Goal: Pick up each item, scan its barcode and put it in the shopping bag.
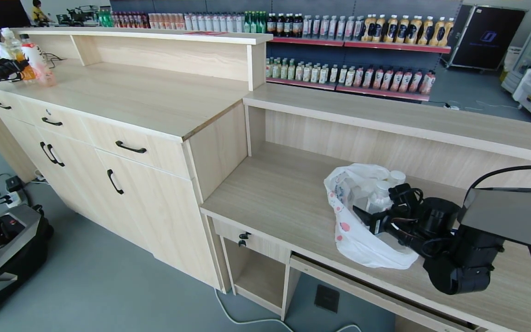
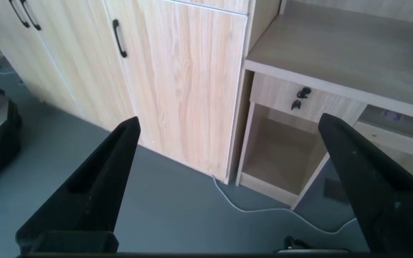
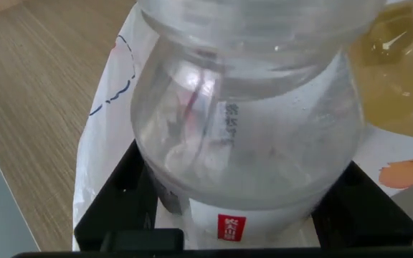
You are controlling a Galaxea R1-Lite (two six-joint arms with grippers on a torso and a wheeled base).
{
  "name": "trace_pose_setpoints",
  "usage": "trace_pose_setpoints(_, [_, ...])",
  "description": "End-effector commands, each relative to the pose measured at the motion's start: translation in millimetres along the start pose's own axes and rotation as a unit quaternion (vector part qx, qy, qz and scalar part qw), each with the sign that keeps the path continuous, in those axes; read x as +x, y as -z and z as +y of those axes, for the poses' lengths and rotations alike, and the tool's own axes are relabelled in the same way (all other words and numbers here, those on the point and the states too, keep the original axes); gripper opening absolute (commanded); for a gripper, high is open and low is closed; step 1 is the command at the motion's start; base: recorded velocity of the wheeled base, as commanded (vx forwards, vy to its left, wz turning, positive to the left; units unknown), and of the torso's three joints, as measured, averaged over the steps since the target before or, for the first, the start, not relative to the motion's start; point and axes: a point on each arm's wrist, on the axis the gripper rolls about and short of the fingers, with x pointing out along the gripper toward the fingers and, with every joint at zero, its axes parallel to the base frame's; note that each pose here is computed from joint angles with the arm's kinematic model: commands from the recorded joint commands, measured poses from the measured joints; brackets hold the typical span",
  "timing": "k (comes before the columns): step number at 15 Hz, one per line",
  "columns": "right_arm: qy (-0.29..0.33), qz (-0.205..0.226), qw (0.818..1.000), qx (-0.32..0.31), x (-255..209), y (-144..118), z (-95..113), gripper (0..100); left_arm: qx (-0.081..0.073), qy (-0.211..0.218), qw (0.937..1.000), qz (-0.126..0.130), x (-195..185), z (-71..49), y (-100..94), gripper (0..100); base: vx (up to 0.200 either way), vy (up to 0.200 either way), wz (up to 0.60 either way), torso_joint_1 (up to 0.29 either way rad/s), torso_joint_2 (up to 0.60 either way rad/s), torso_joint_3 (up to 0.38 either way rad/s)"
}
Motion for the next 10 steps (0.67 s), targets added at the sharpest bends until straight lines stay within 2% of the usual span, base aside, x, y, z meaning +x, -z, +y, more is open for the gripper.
trace_pose_setpoints(1, [-0.003,-0.01,1.0,-0.003,-1,-6,-2,100,0.0,0.0,1.0,0.0,0,0.0,0.0,100,0.0,0.0,0.0,0.0,0.0,0.0])
trace_pose_setpoints(6, [-0.027,-0.045,0.999,-0.011,-9,-37,-1,100,0.0,0.0,1.0,0.0,0,0.0,0.0,100,0.0,0.0,0.0,0.0,0.0,0.0])
trace_pose_setpoints(7, [-0.038,-0.05,0.998,-0.014,-17,-49,-8,100,0.0,0.001,1.0,0.0,0,0.0,0.0,100,0.0,0.0,0.0,0.0,0.0,0.0])
trace_pose_setpoints(9, [-0.042,-0.029,0.999,-0.01,-26,-65,-15,100,0.0,0.0,1.0,0.0,0,0.0,0.1,100,0.0,0.0,0.0,0.0,0.0,0.0])
trace_pose_setpoints(10, [-0.035,-0.032,0.999,-0.014,-36,-86,-18,100,0.0,0.0,1.0,0.0,0,0.0,0.0,100,0.0,0.0,0.0,0.0,0.0,0.0])
